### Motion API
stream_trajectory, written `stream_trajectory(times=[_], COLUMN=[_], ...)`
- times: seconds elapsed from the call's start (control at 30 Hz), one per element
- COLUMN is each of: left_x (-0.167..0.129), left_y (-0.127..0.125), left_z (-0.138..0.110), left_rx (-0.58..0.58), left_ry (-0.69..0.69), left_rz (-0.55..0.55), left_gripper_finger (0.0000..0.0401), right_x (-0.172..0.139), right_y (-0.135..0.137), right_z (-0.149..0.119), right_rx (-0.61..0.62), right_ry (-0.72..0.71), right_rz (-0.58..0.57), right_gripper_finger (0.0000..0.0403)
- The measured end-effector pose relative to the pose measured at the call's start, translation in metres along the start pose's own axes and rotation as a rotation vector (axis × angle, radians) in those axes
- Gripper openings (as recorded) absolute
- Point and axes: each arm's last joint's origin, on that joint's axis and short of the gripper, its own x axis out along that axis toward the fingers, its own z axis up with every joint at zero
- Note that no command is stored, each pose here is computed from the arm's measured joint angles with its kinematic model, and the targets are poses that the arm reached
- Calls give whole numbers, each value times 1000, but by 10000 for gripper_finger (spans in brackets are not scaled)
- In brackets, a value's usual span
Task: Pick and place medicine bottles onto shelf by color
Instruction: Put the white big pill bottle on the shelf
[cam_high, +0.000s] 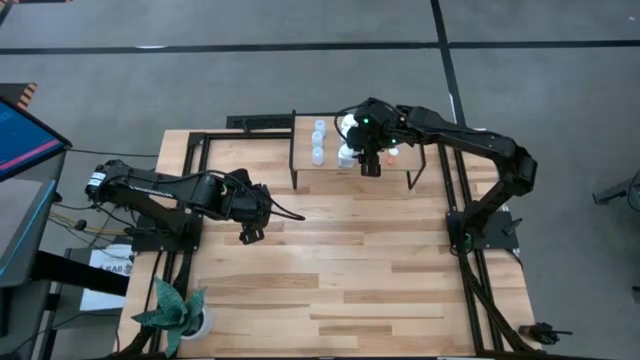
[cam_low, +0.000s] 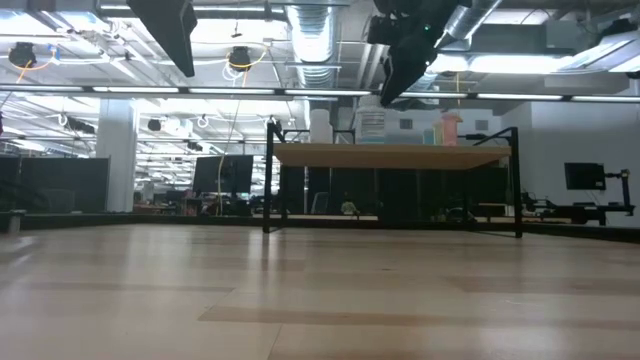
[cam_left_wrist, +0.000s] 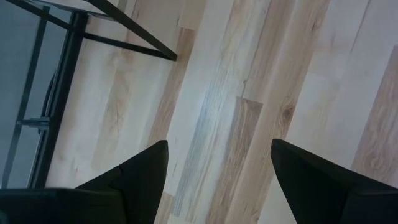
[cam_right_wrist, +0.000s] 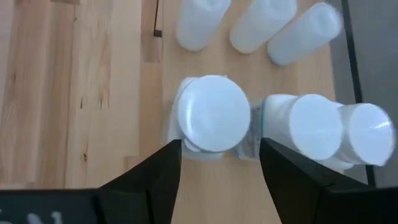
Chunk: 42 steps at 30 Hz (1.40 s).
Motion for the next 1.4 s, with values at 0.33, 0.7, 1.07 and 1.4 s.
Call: stream_trajectory(times=[0.33,0.7,1.07,1.4], left_x=[0,0,0,0], left_y=[0,0,0,-1], left_z=[0,0,0,1], left_rx=[-1,-3,-4,-4], left_ry=[0,-1,-1,-12], left_rz=[0,0,0,-9], left_gripper_finger=[272,272,272,272], right_x=[-5,-28,2,43], right_y=[-2,20,55,61], right_z=[-2,2,18,32], right_rx=[14,58,36,83], right_ry=[20,0,-51,-44], right_rz=[-62,-33,144,23], right_gripper_finger=[239,240,194,123])
